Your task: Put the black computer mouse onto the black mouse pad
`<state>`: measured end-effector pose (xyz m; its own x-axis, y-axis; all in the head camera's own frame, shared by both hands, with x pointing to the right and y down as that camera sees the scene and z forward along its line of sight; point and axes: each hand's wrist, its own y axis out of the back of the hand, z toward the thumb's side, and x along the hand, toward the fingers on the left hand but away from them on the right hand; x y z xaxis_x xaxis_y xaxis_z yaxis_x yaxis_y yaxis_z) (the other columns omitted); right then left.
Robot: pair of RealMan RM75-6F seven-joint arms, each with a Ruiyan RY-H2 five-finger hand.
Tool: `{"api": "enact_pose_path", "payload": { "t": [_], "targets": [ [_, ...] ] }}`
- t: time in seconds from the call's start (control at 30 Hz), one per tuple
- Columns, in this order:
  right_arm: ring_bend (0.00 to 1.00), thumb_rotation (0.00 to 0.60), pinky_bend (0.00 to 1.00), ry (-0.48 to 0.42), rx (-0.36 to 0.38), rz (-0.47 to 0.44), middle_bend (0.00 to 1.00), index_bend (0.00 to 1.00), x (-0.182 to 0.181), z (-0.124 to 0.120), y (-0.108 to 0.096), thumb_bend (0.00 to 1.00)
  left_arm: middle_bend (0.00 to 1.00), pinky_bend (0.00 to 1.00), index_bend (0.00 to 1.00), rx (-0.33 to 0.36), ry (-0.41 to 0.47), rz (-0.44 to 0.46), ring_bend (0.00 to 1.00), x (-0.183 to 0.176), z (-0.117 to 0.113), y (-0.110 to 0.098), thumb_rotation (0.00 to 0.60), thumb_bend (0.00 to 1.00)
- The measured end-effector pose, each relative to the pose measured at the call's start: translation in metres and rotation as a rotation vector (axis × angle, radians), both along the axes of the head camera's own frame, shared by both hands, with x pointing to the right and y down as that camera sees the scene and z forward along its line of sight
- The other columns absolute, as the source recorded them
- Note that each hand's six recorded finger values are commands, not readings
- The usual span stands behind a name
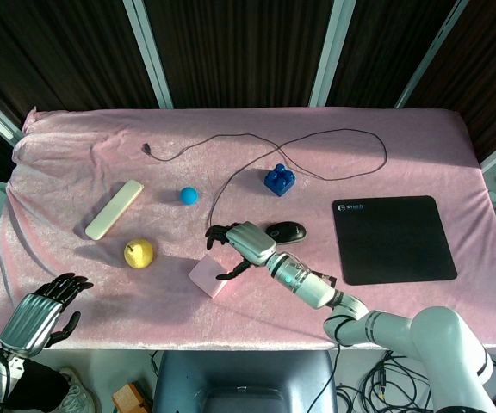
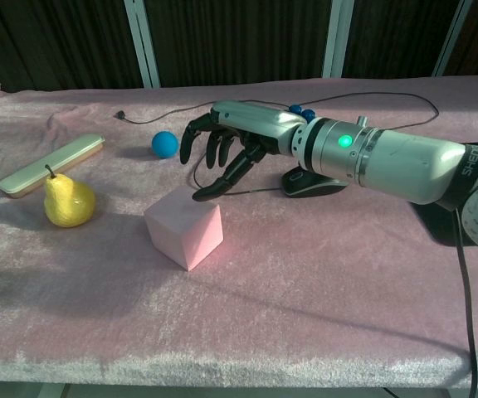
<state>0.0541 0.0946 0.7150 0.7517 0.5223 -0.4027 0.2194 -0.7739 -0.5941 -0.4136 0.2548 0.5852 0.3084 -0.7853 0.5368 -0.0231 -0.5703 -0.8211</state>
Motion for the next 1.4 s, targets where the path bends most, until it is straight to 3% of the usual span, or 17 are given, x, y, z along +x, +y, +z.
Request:
{"api": "enact_pose_path", "payload": {
  "t": [0.17, 0.5, 0.83, 1.2, 1.4],
  "targets": [
    [0.46, 0.6, 0.51, 0.056, 0.059, 0.022, 0.37, 0.51, 0.021, 0.003, -0.011, 0.21, 0.23, 0.39, 0.26, 0.001, -0.001, 0.003, 0.17, 0.001, 0.0, 0.0, 0.6, 0.49],
    [0.47, 0.6, 0.5, 0.213, 0.14, 0.148, 0.37, 0.47, 0.096, 0.015, -0.04, 0.21, 0.23, 0.39, 0.26, -0.003, -0.007, 0.01, 0.17, 0.003, 0.002, 0.001, 0.6, 0.49],
    [0.46, 0.6, 0.5, 0.368, 0.212, 0.106, 0.37, 0.43, 0.135, 0.024, -0.042, 0.22, 0.23, 0.39, 0.26, -0.007, -0.008, 0.013, 0.17, 0.004, 0.003, 0.001, 0.6, 0.49],
    [0.46, 0.6, 0.5, 0.483, 0.191, 0.072, 0.37, 0.42, 0.154, 0.041, -0.038, 0.22, 0.23, 0.39, 0.26, -0.009, -0.011, 0.011, 0.17, 0.003, 0.004, 0.001, 0.6, 0.49],
    [0.46, 0.6, 0.5, 0.494, 0.175, 0.064, 0.37, 0.42, 0.151, 0.048, -0.036, 0.22, 0.23, 0.39, 0.26, -0.004, -0.011, 0.008, 0.17, 0.002, 0.003, 0.001, 0.6, 0.49]
  ]
}}
